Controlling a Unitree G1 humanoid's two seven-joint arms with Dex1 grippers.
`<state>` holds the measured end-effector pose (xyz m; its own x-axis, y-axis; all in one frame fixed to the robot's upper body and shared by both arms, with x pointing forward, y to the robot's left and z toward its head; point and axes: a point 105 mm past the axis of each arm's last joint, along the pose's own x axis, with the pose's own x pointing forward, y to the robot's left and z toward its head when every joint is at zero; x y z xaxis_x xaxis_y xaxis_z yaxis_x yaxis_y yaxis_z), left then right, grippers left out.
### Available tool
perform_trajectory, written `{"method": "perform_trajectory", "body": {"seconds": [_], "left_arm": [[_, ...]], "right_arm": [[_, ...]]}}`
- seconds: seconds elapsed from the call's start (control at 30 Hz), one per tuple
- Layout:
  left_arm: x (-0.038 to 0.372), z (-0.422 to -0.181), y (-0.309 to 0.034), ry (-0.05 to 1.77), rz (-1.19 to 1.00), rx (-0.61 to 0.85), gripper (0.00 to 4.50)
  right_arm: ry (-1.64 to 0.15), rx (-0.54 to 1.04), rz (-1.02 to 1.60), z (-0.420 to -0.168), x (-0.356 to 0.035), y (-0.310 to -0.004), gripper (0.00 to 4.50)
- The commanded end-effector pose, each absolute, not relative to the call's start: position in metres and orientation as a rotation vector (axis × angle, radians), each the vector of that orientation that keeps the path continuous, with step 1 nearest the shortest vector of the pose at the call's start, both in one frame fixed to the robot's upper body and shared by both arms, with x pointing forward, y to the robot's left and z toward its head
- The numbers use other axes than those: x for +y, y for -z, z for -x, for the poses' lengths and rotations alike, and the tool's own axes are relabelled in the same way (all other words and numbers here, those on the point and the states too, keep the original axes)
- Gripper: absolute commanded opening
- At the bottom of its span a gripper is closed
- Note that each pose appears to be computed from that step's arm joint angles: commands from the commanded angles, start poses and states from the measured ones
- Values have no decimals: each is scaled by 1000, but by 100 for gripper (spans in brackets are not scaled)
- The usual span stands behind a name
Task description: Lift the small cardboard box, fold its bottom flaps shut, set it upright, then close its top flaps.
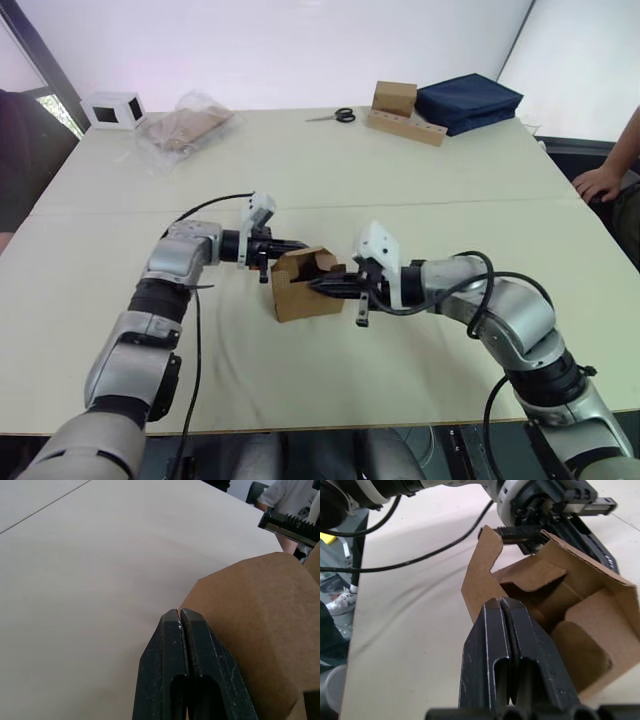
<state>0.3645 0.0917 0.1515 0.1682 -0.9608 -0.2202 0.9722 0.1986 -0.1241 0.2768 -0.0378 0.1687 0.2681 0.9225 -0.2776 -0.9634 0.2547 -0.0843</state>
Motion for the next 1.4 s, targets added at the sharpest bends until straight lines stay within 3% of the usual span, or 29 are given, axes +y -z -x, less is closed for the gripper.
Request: {"method": "perform_trajectory", "body": {"seconds": [0.03, 0.23, 0.83, 1.17, 1.4], "left_arm": [[89, -363, -160, 1382, -47, 228, 2], [92, -363, -161, 1353, -49, 210, 2], [81, -359, -168, 1401, -47, 222, 2], [71, -367, -168, 1416, -58, 224, 2], [82, -380, -172, 1329, -43, 193, 2]], "right_arm": [[-1290, 169, 258, -283, -36, -169, 0], [-1274, 165, 245, -293, -37, -165, 0], [-1237, 219, 138, -288, -49, -161, 0], [-1206, 243, 142, -287, -50, -155, 0], [-1202, 271, 126, -290, -50, -152, 0]]}}
